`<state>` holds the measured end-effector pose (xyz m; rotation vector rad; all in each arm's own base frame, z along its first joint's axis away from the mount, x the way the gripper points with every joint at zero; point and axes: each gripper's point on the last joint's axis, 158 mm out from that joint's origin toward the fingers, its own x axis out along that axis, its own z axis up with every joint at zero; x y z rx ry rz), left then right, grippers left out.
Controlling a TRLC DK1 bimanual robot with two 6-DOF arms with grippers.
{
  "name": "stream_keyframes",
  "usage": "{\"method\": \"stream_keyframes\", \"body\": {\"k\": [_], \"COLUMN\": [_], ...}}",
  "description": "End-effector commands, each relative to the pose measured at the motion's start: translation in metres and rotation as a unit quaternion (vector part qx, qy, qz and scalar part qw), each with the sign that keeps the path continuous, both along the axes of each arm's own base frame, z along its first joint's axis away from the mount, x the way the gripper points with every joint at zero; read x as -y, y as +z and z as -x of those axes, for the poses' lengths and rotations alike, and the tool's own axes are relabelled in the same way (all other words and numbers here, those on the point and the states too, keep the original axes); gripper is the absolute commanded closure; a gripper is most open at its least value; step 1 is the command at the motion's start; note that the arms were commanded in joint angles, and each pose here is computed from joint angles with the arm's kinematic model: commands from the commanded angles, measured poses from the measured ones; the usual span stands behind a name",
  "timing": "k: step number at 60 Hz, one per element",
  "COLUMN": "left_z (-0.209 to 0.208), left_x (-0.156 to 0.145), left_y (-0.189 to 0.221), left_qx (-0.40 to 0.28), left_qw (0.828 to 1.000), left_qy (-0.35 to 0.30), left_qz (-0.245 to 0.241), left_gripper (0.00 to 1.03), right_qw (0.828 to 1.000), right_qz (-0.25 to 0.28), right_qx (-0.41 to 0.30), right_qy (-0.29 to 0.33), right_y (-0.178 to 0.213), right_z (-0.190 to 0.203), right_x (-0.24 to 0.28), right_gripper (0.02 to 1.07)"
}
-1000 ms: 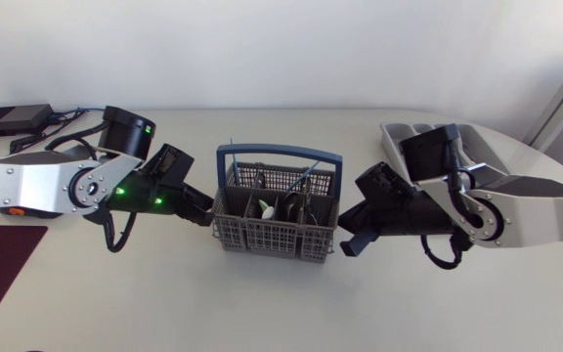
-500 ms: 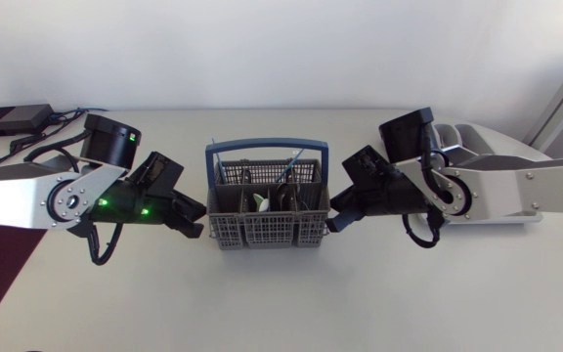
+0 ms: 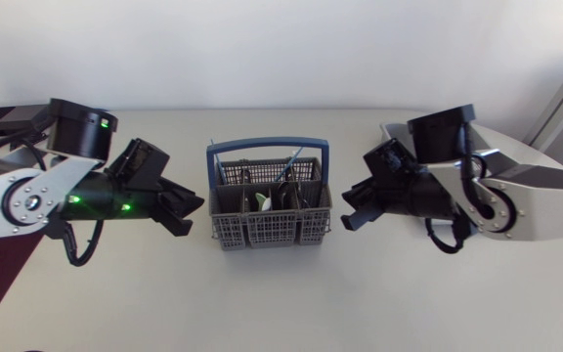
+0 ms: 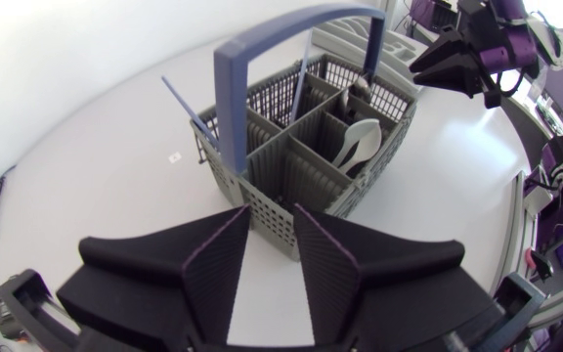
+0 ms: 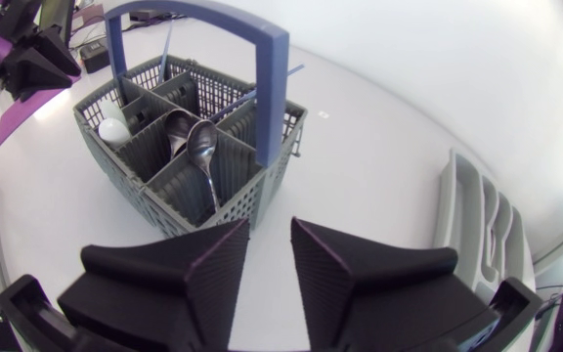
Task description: Unload the cutlery basket into the drawer organizer.
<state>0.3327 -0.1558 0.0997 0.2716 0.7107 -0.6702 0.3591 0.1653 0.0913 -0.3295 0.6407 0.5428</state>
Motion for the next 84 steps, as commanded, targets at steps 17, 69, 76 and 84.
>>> {"method": "stream_keyframes", "body": {"k": [17,69,76,84], "left_z": [0.023,-0.017,-0.017,-0.021], "left_x": [0.029,0.094,0.095,0.102], "left_y": [0.038,0.019,0.013,0.012], "left_qx": [0.080,0.207,0.194,0.195], "left_qw": [0.994,0.839,0.822,0.810], "left_qy": [-0.068,-0.364,-0.392,-0.410], "left_qz": [-0.027,-0.347,-0.364,-0.372], "left_gripper": [0.35,0.27,0.32,0.37], "right_qw": [1.000,0.991,0.991,0.990], "right_qz": [-0.003,0.009,0.012,0.015], "right_qx": [0.016,0.007,0.005,0.006], "right_qy": [0.026,0.133,0.136,0.137], "right_y": [0.014,-0.006,-0.009,-0.014], "right_z": [0.048,0.088,0.091,0.092], "right_x": [0.017,-0.010,-0.009,-0.008], "right_gripper": [0.22,0.15,0.15,0.15]}}
